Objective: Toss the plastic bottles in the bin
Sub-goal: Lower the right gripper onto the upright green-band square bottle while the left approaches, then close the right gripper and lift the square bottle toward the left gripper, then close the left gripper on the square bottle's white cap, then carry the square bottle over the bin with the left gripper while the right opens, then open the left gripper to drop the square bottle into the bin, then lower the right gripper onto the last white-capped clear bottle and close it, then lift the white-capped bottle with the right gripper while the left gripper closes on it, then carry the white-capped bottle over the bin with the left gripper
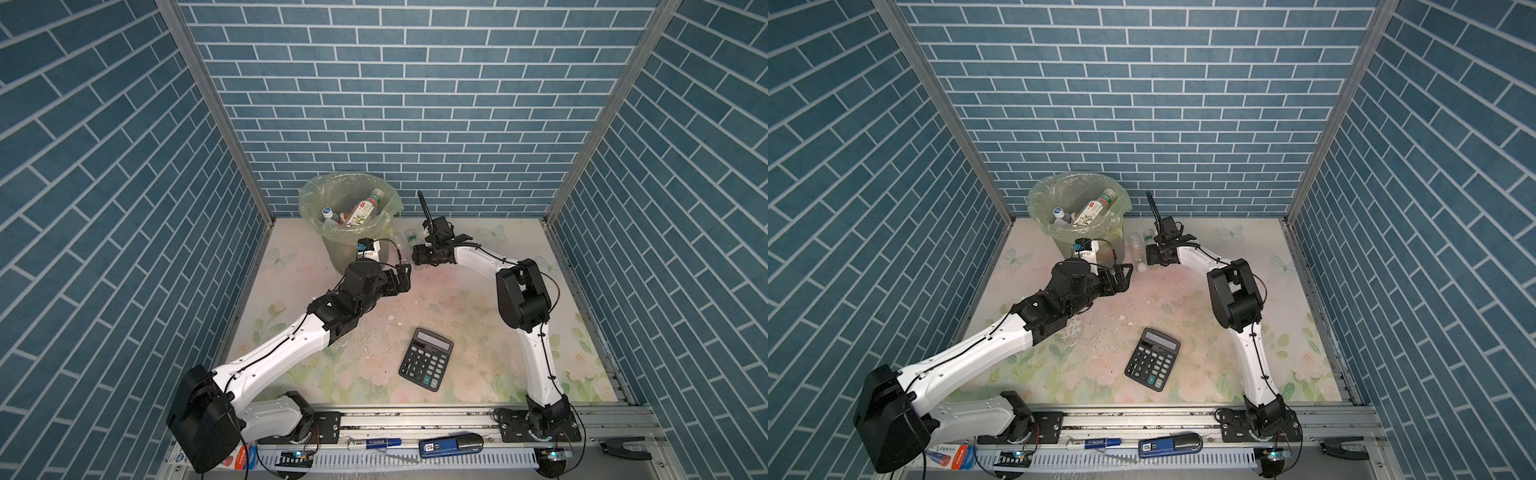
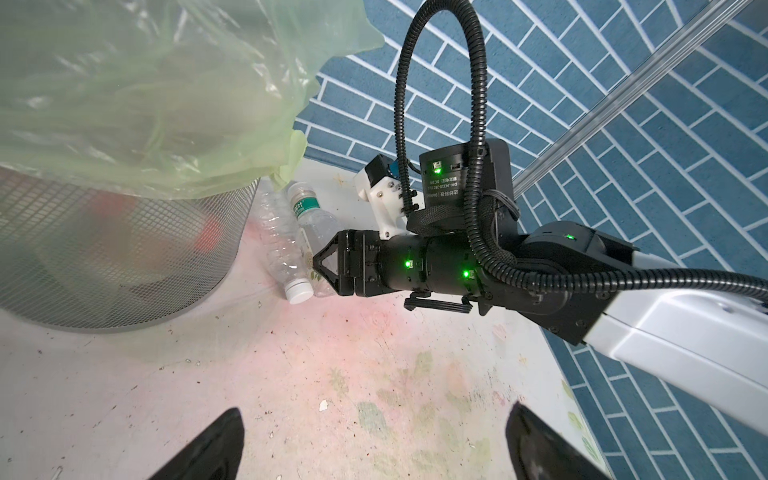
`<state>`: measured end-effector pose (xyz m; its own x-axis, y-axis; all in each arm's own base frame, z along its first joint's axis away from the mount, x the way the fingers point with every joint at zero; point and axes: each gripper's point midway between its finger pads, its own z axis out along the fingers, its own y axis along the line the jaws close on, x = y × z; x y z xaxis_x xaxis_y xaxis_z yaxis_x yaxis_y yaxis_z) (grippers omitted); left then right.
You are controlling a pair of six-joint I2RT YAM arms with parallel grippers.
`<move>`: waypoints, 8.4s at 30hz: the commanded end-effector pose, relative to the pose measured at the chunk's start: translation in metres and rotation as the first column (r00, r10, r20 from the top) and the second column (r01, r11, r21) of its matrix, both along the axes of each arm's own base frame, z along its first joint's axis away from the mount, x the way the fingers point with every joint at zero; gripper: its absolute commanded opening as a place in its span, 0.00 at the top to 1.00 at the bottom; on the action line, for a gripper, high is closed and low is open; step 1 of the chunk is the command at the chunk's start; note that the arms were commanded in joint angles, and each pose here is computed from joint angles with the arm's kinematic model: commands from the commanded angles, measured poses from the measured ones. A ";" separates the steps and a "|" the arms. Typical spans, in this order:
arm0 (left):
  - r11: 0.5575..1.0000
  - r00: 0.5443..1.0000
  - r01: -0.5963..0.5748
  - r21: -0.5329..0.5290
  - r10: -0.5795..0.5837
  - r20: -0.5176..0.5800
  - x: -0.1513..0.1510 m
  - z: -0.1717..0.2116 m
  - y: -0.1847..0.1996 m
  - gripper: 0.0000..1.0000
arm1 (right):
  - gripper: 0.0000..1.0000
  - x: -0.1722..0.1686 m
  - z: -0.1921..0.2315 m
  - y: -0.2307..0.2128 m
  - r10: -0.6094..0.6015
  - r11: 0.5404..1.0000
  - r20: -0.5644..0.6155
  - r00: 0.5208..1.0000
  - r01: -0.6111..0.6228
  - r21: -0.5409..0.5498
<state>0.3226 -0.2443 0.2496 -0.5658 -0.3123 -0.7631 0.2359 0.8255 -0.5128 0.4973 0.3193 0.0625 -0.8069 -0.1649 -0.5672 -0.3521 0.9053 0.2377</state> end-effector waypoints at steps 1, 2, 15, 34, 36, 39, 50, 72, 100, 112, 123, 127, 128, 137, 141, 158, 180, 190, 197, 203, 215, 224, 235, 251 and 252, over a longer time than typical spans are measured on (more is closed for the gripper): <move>1.000 1.000 -0.006 0.002 0.006 -0.001 -0.003 0.005 0.002 0.01 | 0.39 0.001 -0.001 -0.006 -0.003 0.999 0.009 1.000 0.004 -0.035; 1.000 1.000 -0.012 0.003 0.012 0.000 -0.004 0.006 0.004 0.01 | 0.42 0.000 0.000 -0.007 -0.004 0.999 0.009 1.000 0.005 -0.035; 0.999 0.999 -0.040 -0.001 0.040 -0.001 -0.011 0.001 0.017 0.01 | 0.60 -0.009 -0.001 -0.012 -0.001 1.000 0.004 1.000 0.001 -0.031; 0.999 0.999 -0.040 -0.025 0.039 -0.017 -0.009 0.001 0.011 0.01 | 0.66 -0.041 0.045 -0.041 -0.025 0.999 0.066 0.997 0.028 -0.036; 0.999 0.999 -0.035 -0.026 0.034 -0.013 -0.006 0.004 0.008 0.01 | 0.66 -0.046 0.053 -0.046 -0.031 0.999 0.076 0.997 0.033 -0.033; 1.000 1.000 -0.012 -0.019 0.012 0.001 0.001 0.016 -0.002 0.01 | 0.66 -0.055 0.075 -0.053 -0.037 0.999 0.108 0.993 0.039 -0.018; 0.976 0.999 0.053 -0.212 -0.053 0.004 0.065 0.083 -0.041 0.01 | 0.67 -0.105 0.180 -0.062 0.012 0.984 0.312 0.950 -0.066 0.165; 0.907 0.979 0.195 -0.373 -0.200 0.025 0.126 0.129 -0.104 0.28 | 0.67 -0.163 0.270 -0.050 0.107 0.892 0.542 0.834 -0.322 0.319; 0.999 0.933 -0.036 0.026 0.024 0.358 0.121 0.257 0.022 0.68 | 0.01 -0.170 0.301 -0.053 0.066 0.867 0.606 0.793 -0.347 0.359; 0.844 0.728 -0.449 0.294 0.155 0.668 0.103 0.356 0.108 0.72 | 0.01 -0.158 0.289 -0.044 0.069 0.865 0.576 0.814 -0.336 0.372; 0.668 0.863 -0.484 0.566 0.256 0.436 0.228 0.221 0.145 0.47 | 0.01 -0.153 0.280 -0.035 0.084 0.851 0.545 0.834 -0.345 0.396; 0.632 0.868 -0.487 0.603 0.272 0.416 0.229 0.208 0.151 0.05 | 0.01 -0.152 0.276 -0.035 0.085 0.857 0.540 0.837 -0.338 0.389; 0.631 0.866 -0.491 0.601 0.275 0.418 0.226 0.211 0.152 0.01 | 0.01 -0.152 0.274 -0.035 0.087 0.858 0.537 0.839 -0.337 0.388; 0.750 0.879 -0.433 0.500 0.229 0.418 0.175 0.247 0.133 0.01 | 0.01 -0.121 0.247 -0.041 -0.005 0.913 0.452 0.892 -0.181 0.366; 0.836 0.908 -0.332 0.436 0.157 0.389 0.153 0.248 0.103 0.01 | 0.01 -0.098 0.221 -0.042 -0.031 0.939 0.389 0.921 -0.107 0.326; 0.986 0.974 -0.121 0.113 0.096 0.206 0.091 0.171 0.073 0.01 | 0.01 -0.005 0.104 -0.004 -0.020 0.957 0.203 0.979 -0.040 0.289; 0.994 0.994 -0.107 0.003 0.107 0.029 0.051 0.073 0.079 0.01 | 0.25 0.010 -0.004 0.059 0.079 0.981 0.043 0.996 -0.085 0.174; 0.994 0.994 -0.111 -0.023 0.111 0.019 0.050 0.072 0.078 0.01 | 0.64 -0.001 0.003 0.052 0.090 0.985 0.052 0.995 -0.096 0.142; 0.990 0.998 -0.065 -0.122 0.065 -0.007 0.060 0.075 0.058 0.01 | 0.73 -0.034 0.060 0.020 0.066 0.983 0.121 0.990 -0.085 0.163; 0.979 1.000 -0.002 -0.204 -0.001 -0.015 0.073 0.081 0.027 0.01 | 0.74 -0.077 0.116 -0.010 0.049 0.974 0.196 0.979 -0.091 0.209; 0.963 0.988 0.123 -0.239 -0.141 -0.057 0.097 0.078 -0.053 0.01 | 0.75 -0.144 0.198 -0.032 0.101 0.924 0.333 0.938 -0.212 0.318; 0.956 0.984 0.155 -0.247 -0.171 -0.043 0.107 0.082 -0.078 0.01 | 0.75 -0.167 0.223 -0.020 0.175 0.860 0.406 0.897 -0.340 0.380; 0.960 0.984 0.171 -0.222 -0.179 -0.014 0.112 0.086 -0.081 0.41 | 0.75 -0.172 0.229 -0.007 0.213 0.817 0.427 0.879 -0.400 0.416; 0.982 0.975 0.012 0.191 -0.054 0.214 0.136 0.190 0.010 0.56 | 0.01 -0.180 0.251 -0.019 0.174 0.817 0.496 0.851 -0.406 0.410; 0.970 0.969 -0.025 0.241 -0.036 0.246 0.139 0.201 0.021 0.55 | 0.01 -0.180 0.250 -0.020 0.172 0.821 0.494 0.852 -0.401 0.406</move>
